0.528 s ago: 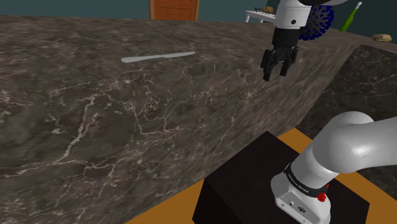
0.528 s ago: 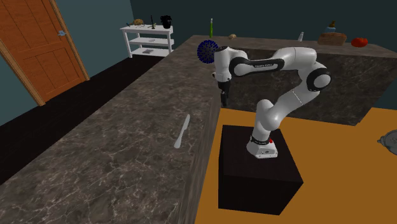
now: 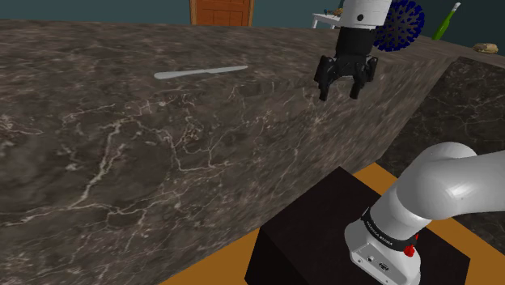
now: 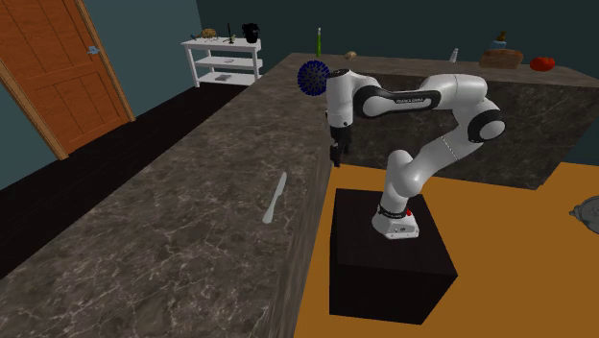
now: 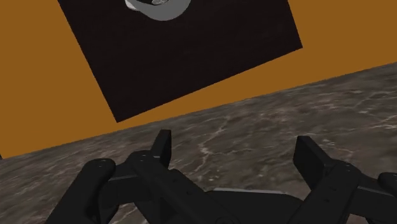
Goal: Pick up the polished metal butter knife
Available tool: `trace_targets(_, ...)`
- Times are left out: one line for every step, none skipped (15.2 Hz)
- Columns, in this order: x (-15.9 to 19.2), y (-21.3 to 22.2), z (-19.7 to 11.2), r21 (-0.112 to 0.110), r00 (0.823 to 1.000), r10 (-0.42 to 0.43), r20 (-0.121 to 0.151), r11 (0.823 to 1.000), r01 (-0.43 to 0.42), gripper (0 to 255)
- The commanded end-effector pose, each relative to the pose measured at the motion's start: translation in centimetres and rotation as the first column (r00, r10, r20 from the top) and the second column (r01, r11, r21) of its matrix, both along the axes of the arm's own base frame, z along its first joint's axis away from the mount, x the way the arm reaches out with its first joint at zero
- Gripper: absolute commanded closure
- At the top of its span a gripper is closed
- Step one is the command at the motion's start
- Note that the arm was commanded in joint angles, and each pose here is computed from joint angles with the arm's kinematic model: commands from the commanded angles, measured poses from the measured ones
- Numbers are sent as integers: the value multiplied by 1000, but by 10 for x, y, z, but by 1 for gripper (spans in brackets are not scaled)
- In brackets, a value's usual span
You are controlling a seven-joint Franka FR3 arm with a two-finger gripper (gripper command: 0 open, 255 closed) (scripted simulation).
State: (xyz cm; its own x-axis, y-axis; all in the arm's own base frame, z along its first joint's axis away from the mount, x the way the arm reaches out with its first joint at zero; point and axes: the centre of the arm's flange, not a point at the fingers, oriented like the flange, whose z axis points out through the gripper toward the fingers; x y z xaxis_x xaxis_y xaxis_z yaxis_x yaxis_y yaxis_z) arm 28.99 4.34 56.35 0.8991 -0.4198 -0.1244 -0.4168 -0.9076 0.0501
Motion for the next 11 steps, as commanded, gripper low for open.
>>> trace_targets(2, 24, 4, -1, 995, -97, 13, 995, 97, 0)
trace_targets(4, 36, 7, -2, 990, -141, 20, 990, 141, 0)
trace_targets(6, 48, 9, -3, 982, -185, 27, 983, 185, 0)
trace_targets(9, 60, 12, -3, 973, -228, 34, 974, 228, 0)
trace_targets(12, 72, 15, -3, 962, -271, 41, 963, 271, 0)
trace_targets(16, 83, 18, -2, 949, -313, 48, 950, 314, 0)
trace_targets(20, 95, 21, -1, 933, -355, 54, 935, 355, 0)
trace_targets(25, 106, 23, 0, 916, -396, 61, 918, 397, 0)
trace_targets(30, 117, 26, 1, 897, -436, 68, 900, 437, 0)
trace_targets(36, 128, 29, 3, 877, -475, 75, 879, 476, 0)
trace_targets(42, 138, 32, 5, 854, -513, 81, 857, 515, 0)
